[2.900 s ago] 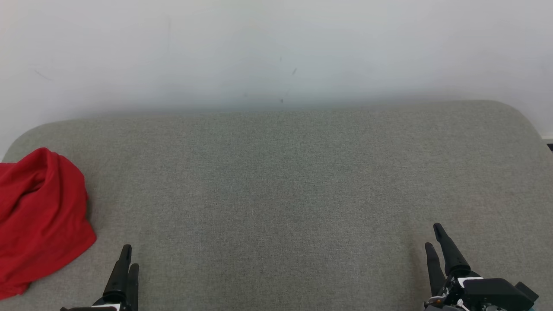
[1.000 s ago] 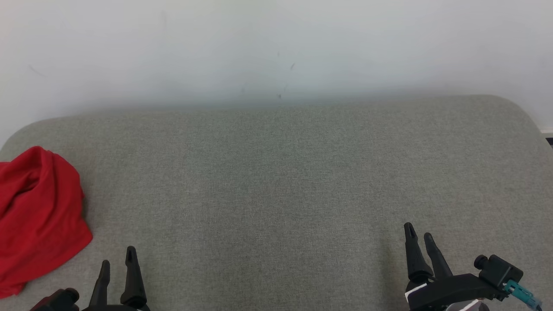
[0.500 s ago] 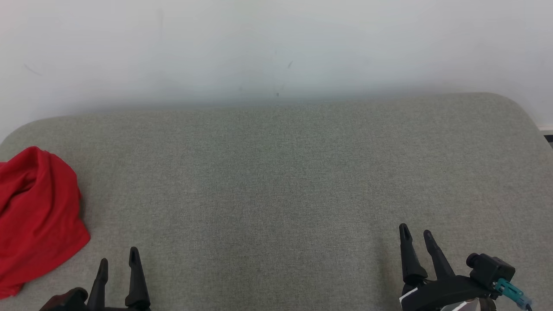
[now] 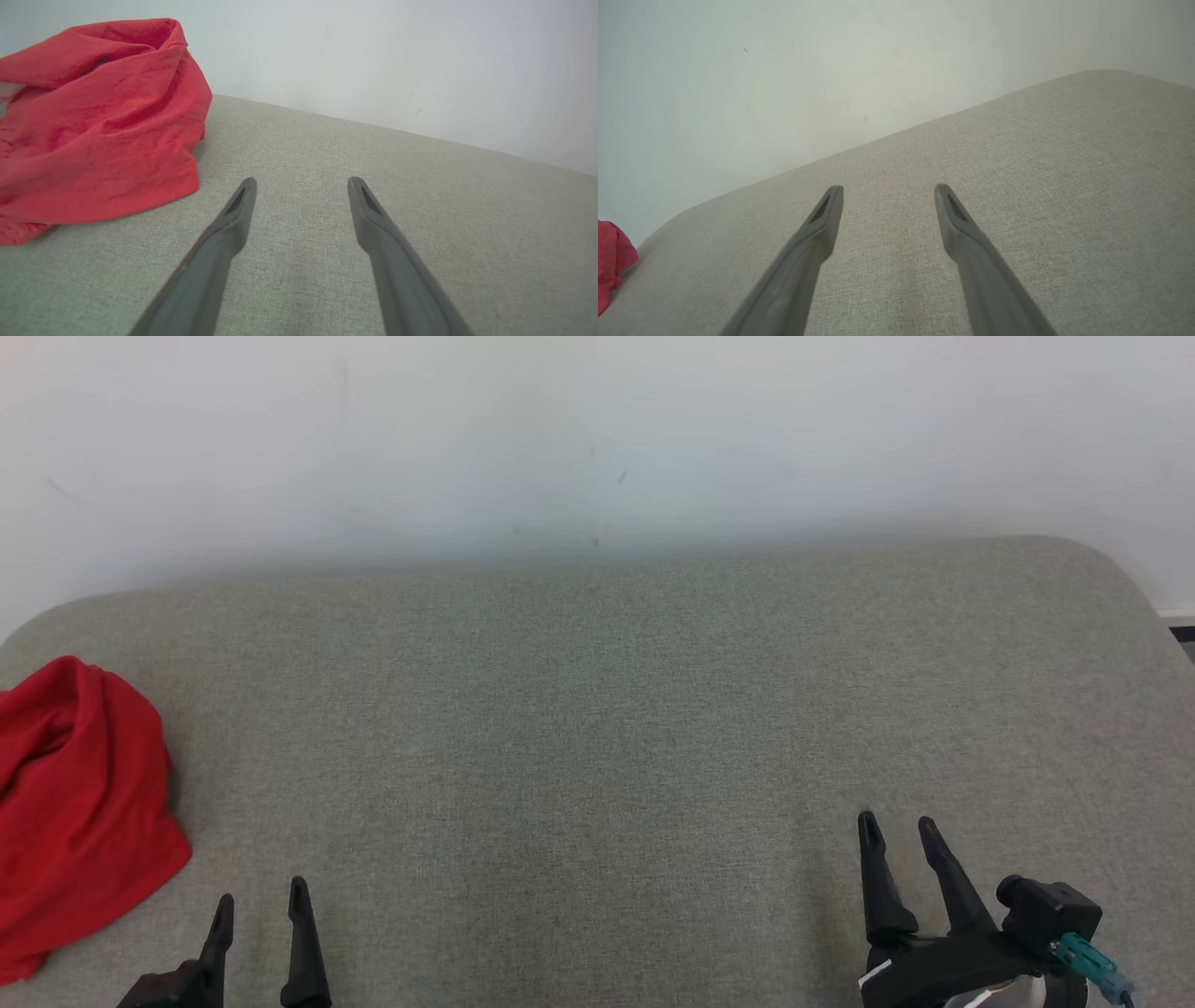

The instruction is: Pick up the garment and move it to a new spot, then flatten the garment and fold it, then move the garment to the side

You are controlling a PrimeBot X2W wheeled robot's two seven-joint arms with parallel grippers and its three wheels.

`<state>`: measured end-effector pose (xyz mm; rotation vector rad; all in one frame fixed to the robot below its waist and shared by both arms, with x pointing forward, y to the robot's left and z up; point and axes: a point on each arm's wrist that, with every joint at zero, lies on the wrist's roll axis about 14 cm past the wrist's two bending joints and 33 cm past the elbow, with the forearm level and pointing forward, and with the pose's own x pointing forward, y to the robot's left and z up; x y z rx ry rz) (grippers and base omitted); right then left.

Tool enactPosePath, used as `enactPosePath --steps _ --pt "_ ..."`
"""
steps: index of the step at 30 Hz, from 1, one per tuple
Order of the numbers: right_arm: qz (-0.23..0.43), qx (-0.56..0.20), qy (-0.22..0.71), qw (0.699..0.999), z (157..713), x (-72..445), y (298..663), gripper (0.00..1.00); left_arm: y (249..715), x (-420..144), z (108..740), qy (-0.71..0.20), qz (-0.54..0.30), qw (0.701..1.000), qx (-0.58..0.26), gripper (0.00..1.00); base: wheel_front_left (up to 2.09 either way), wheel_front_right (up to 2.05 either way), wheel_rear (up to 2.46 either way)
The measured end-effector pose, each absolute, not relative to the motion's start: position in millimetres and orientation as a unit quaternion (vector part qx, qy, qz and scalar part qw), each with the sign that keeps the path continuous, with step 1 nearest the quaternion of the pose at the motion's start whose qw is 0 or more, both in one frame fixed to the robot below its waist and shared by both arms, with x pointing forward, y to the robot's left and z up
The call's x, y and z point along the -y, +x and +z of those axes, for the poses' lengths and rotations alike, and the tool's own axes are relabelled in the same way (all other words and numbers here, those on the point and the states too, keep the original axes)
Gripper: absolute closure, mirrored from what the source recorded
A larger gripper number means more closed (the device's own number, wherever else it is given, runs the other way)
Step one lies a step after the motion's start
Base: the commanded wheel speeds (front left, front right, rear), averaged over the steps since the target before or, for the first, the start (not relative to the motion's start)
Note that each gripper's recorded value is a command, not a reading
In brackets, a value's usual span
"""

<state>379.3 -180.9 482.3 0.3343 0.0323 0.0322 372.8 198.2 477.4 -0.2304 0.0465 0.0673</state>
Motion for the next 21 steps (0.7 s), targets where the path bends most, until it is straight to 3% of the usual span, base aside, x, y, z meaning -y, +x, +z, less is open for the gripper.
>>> enactPosePath --steps 21 --pt "0.035 0.030 0.079 0.996 506.7 176.8 380.8 0.00 371.0 -196.8 492.6 -0.023 0.023 0.999 0.009 0.00 0.00 0.00 0.00"
